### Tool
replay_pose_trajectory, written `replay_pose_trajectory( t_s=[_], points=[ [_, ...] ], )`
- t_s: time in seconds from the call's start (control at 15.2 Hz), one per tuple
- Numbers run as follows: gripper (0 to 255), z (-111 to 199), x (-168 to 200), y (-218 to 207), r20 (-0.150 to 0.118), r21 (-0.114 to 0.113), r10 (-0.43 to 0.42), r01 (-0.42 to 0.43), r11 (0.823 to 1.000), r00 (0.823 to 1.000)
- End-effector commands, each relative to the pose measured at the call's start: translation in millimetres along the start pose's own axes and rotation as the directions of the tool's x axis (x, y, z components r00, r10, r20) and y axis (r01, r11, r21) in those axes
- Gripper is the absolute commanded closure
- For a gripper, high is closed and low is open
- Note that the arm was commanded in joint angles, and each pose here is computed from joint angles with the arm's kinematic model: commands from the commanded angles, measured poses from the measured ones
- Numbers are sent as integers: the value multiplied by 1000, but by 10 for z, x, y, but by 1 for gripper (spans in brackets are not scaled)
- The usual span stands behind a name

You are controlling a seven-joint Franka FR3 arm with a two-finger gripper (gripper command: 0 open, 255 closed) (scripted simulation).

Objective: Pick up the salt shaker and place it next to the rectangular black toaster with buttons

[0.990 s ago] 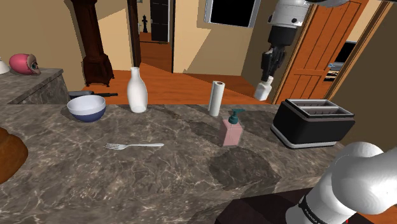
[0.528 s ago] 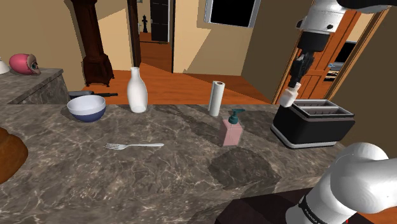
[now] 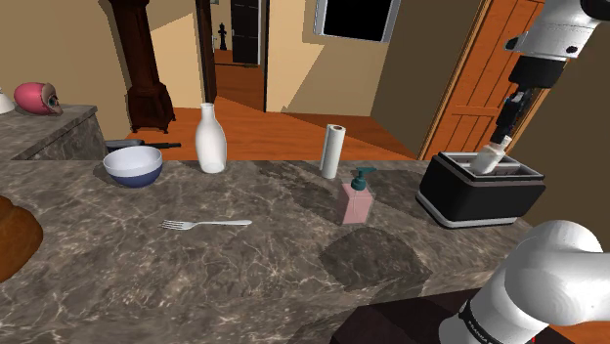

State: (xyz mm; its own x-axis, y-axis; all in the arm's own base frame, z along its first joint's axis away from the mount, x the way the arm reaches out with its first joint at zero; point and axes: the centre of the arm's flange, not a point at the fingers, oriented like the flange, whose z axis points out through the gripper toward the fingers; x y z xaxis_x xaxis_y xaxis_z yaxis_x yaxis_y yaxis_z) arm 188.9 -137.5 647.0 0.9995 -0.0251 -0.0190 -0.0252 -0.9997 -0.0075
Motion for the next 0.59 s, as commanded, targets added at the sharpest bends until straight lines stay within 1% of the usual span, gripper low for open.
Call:
replay_pose_trajectory(
  t_s=[0.0, 0.4, 0.53],
  points=[
    [255, 7, -216, 151, 1, 0, -1, 1, 1000, 1000],
    [255, 16, -890, 614, 1, 0, -1, 1, 1000, 1000],
    [255, 121, -888, 615, 1, 0, -1, 1, 1000, 1000]
  ],
)
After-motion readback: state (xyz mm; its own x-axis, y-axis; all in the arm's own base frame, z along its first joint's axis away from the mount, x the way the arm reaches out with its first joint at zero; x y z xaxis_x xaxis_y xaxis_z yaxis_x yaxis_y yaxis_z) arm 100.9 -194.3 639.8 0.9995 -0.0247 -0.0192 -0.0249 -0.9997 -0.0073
